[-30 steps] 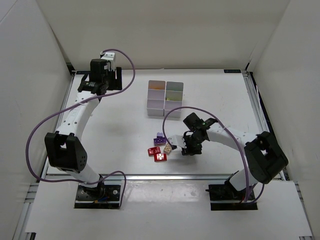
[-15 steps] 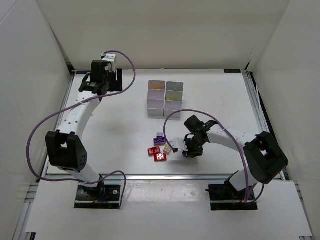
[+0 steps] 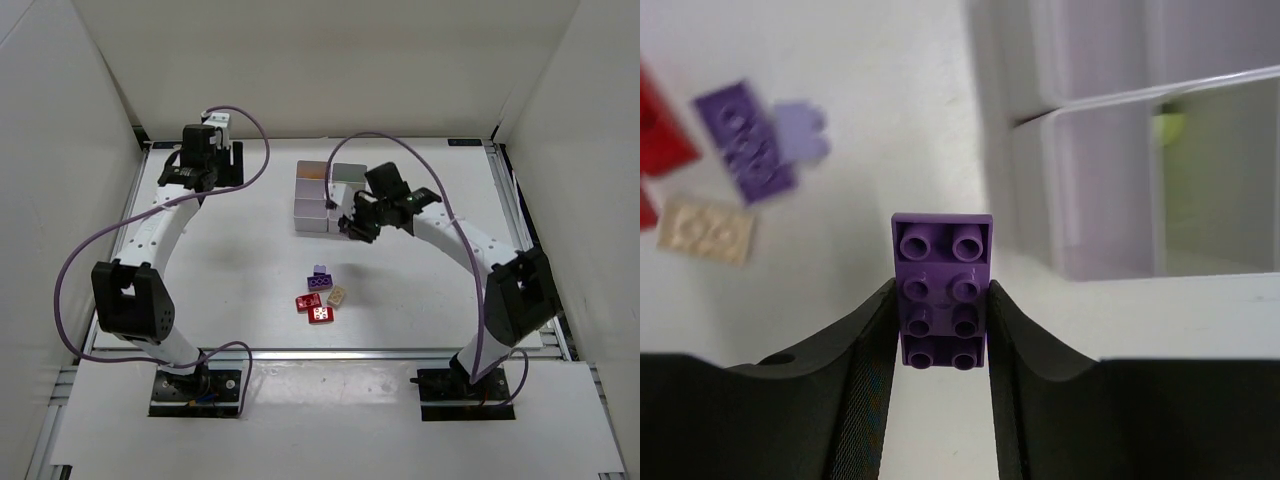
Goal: Sort the legos into containers by color
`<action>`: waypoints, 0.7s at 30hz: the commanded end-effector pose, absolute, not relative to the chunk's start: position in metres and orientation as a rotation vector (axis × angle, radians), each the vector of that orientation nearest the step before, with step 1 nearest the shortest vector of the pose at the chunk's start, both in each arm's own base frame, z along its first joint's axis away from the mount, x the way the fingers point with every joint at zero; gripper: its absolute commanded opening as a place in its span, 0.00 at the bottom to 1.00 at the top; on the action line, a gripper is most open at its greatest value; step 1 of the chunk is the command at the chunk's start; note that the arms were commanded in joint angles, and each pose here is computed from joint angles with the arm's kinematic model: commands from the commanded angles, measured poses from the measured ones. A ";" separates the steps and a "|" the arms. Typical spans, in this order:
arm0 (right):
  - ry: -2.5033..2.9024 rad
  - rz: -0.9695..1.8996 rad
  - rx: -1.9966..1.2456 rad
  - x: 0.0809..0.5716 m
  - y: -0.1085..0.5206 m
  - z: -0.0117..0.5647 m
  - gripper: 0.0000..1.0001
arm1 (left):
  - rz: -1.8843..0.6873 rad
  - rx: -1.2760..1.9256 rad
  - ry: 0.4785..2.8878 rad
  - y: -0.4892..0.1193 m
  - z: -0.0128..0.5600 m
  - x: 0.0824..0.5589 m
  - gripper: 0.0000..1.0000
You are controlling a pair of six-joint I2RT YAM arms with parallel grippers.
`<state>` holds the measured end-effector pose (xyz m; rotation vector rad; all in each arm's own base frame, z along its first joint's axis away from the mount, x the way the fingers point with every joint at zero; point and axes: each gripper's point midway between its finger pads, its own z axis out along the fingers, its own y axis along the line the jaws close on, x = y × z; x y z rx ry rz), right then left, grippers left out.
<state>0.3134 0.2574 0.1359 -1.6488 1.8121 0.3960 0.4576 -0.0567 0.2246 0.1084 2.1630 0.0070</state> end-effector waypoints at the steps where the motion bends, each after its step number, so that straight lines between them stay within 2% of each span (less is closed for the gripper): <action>1: 1.820 0.400 -1.459 0.353 0.280 0.161 0.10 | 0.020 0.074 2.113 -0.046 0.245 0.456 0.83; 11: 1.741 0.355 -1.429 0.432 0.330 0.173 0.12 | 0.037 0.062 2.117 -0.038 0.245 0.458 0.84; 21: 1.639 0.263 -1.452 0.465 0.355 0.180 0.13 | 0.031 0.059 2.116 -0.037 0.246 0.464 0.85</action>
